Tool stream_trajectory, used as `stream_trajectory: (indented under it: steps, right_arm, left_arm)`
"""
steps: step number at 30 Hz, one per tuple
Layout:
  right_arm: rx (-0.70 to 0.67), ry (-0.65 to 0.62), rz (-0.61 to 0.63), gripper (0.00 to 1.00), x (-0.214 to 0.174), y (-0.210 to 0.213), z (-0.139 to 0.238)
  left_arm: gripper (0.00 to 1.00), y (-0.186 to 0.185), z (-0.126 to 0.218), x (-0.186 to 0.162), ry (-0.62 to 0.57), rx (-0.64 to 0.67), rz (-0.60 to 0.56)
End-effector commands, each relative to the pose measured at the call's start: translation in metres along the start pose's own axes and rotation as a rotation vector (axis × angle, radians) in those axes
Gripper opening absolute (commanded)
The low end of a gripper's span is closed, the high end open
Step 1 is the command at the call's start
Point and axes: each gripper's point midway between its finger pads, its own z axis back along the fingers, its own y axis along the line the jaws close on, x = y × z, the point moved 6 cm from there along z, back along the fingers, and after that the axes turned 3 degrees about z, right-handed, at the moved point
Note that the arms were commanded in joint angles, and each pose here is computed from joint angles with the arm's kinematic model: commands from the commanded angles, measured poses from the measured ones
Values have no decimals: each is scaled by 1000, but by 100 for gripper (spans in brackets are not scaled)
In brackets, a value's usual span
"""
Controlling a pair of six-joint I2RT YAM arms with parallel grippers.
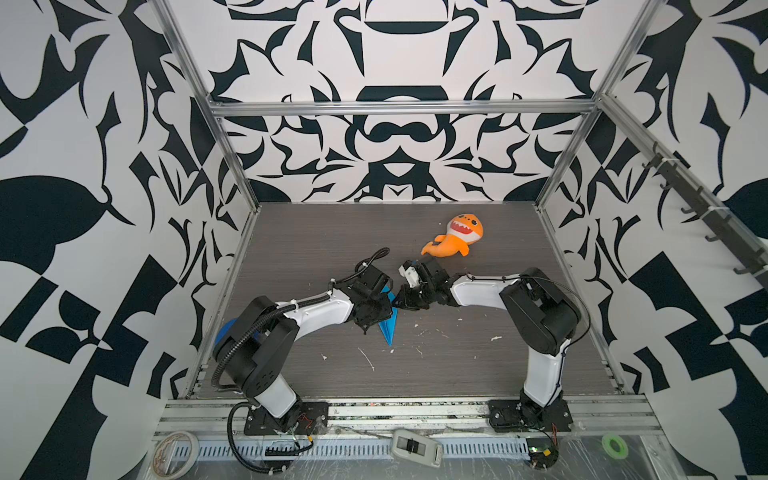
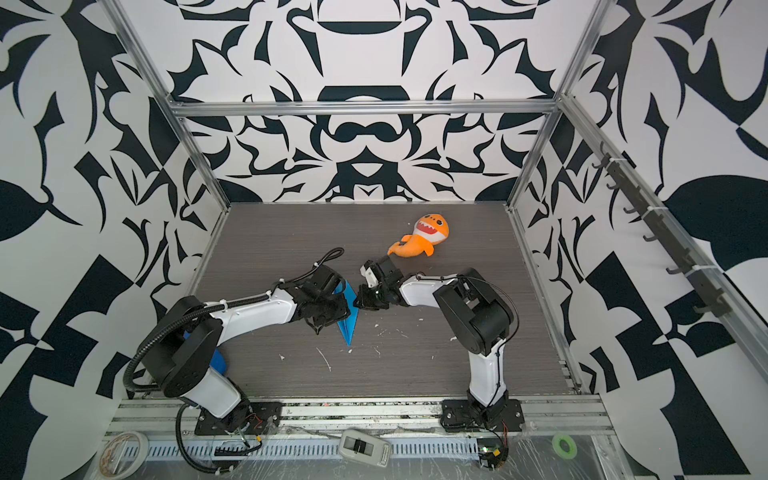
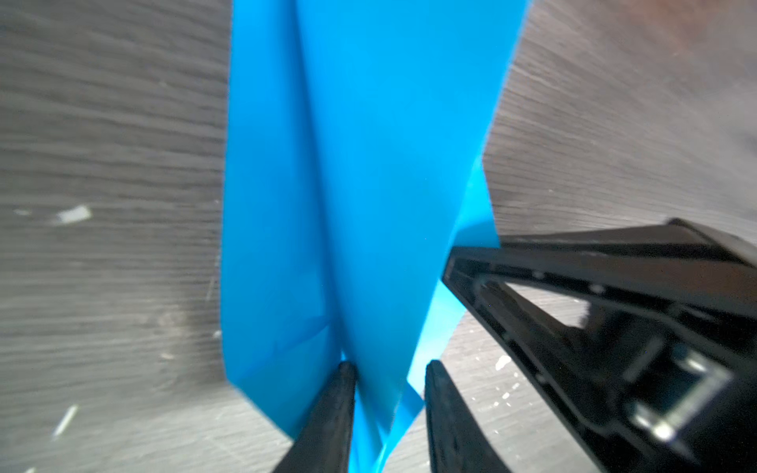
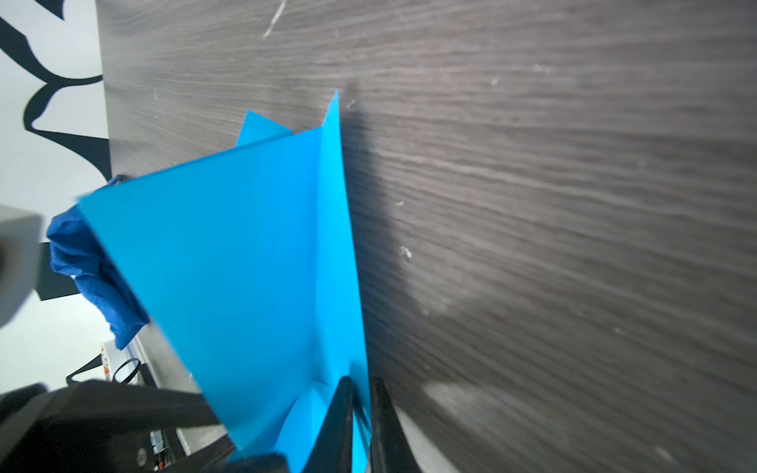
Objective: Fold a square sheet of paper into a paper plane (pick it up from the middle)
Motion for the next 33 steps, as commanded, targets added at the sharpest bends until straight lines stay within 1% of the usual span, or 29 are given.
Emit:
stream_trajectory:
  steps: [1, 3, 8, 13, 17, 18, 20, 24, 29, 33]
  right_arm:
    - [67, -61, 35, 14, 12, 20, 17]
    - [71, -64, 34, 14, 13, 21, 18]
    - [71, -70, 34, 16, 14, 22, 19]
    - [49, -105, 37, 19, 17, 23, 25]
    - [45, -116, 37, 21, 20, 23, 27]
    - [45, -116, 37, 21, 20, 23, 27]
    - [44, -113, 36, 21, 19, 22, 26]
    - [43, -112, 36, 21, 18, 22, 27]
    - [42, -103, 37, 21, 17, 21, 25]
    - [43, -92, 35, 21, 15, 19, 23]
  left_arm:
    - [32, 6, 0, -1, -2, 77, -12]
    - [30, 6, 1, -1, -5, 91, -16]
    - [30, 6, 0, -2, -1, 112, -22]
    - [29, 6, 0, -4, 2, 126, -25]
    - [33, 6, 0, -3, -3, 132, -29]
    - [36, 6, 1, -3, -3, 132, -28]
    - [37, 5, 0, -4, -2, 131, -36]
    - [36, 4, 1, -4, -1, 130, -43]
    - [32, 2, 7, -3, -20, 130, -49]
    - [34, 0, 11, -2, -30, 115, -49]
